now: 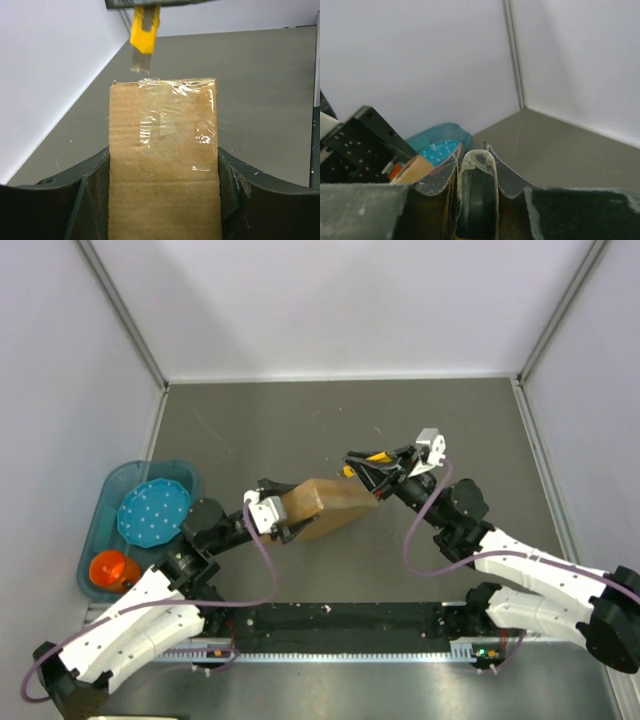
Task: Unpack the express box
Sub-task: Adjust the express box at the center of the board.
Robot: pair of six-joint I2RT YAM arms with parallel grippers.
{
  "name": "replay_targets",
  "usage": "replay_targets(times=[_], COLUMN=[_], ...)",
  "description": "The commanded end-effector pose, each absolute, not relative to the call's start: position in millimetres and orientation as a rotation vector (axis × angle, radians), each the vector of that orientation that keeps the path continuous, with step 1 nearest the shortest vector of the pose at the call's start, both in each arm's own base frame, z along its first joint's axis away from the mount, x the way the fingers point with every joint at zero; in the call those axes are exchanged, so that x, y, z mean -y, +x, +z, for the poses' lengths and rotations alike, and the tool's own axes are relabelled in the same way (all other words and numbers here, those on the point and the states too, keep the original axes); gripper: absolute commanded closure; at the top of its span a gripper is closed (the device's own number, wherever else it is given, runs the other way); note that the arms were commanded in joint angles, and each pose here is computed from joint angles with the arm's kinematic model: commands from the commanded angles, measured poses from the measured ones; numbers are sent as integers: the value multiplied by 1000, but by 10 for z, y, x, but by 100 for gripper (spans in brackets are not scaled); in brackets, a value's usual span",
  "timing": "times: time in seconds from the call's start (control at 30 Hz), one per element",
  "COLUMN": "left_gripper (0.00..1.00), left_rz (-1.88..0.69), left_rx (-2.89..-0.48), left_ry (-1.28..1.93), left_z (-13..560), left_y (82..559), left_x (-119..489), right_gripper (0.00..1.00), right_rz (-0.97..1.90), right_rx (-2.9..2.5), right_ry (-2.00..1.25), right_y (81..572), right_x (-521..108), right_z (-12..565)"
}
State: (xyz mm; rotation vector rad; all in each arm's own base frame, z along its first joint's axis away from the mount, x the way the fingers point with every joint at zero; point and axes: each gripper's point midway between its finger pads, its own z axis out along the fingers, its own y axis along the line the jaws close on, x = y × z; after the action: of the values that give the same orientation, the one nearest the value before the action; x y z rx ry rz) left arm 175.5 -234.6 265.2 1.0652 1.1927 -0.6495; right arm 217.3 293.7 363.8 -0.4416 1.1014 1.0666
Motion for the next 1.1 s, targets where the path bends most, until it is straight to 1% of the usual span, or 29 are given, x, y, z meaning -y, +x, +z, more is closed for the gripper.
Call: replay_targets(times=[0.0, 0.13, 0.23, 0.37, 0.43, 0.5, 0.6, 0.73, 0.87, 0.9, 0.97, 1.0, 1.03, 1.07], left_gripper=[100, 100, 100, 100, 100, 100, 100, 100, 100, 100, 100, 100, 100, 100], left_rz=[-483, -471, -500, -591, -659, -698, -759, -837, -785, -770, -700, -649, -574, -529], left_rx=[-1751, -1787, -1746, -1624, -1478, -1390, -1335, -1332, -1392, -1452, -1469, -1588, -1583, -1616], left_ry=[1235, 1197, 1086, 998, 947, 899, 796, 764, 701, 713, 756, 782, 805, 828], left_z=[1210, 1255, 1522, 1942, 2245, 2564, 2904, 3059, 2902, 2665, 2533, 2209, 2215, 2092], left_y=[1802, 1881, 2073, 2366, 2531, 2653, 2838, 2809, 2802, 2757, 2685, 2634, 2628, 2601], left_x=[1961, 1919, 2008, 2286, 2524, 2676, 2846, 2931, 2745, 2677, 2494, 2357, 2204, 2093], right_gripper=[100, 100, 100, 100, 100, 100, 100, 100, 100, 100, 100, 100, 100, 100], right_rz=[947, 793, 688, 600, 587, 574, 575, 575, 576, 574, 573, 572, 571, 570], right_rx=[-1234, -1334, -1361, -1337, -1316, -1295, -1262, -1252, -1246, -1247, -1247, -1246, -1247, -1252], right_ry=[-412, -365, -339, -300, -293, -284, -264, -262, -267, -267, -272, -270, -273, -277], right_y=[2363, 2510, 2574, 2626, 2622, 2613, 2581, 2571, 2582, 2590, 2593, 2591, 2596, 2605], right_x=[-2888, -2679, -2495, -2245, -2170, -2112, -2047, -2033, -2052, -2053, -2061, -2056, -2057, -2070], right_z=[3382, 3154, 3089, 3233, 3324, 3411, 3530, 3556, 3561, 3556, 3554, 3559, 3554, 3536])
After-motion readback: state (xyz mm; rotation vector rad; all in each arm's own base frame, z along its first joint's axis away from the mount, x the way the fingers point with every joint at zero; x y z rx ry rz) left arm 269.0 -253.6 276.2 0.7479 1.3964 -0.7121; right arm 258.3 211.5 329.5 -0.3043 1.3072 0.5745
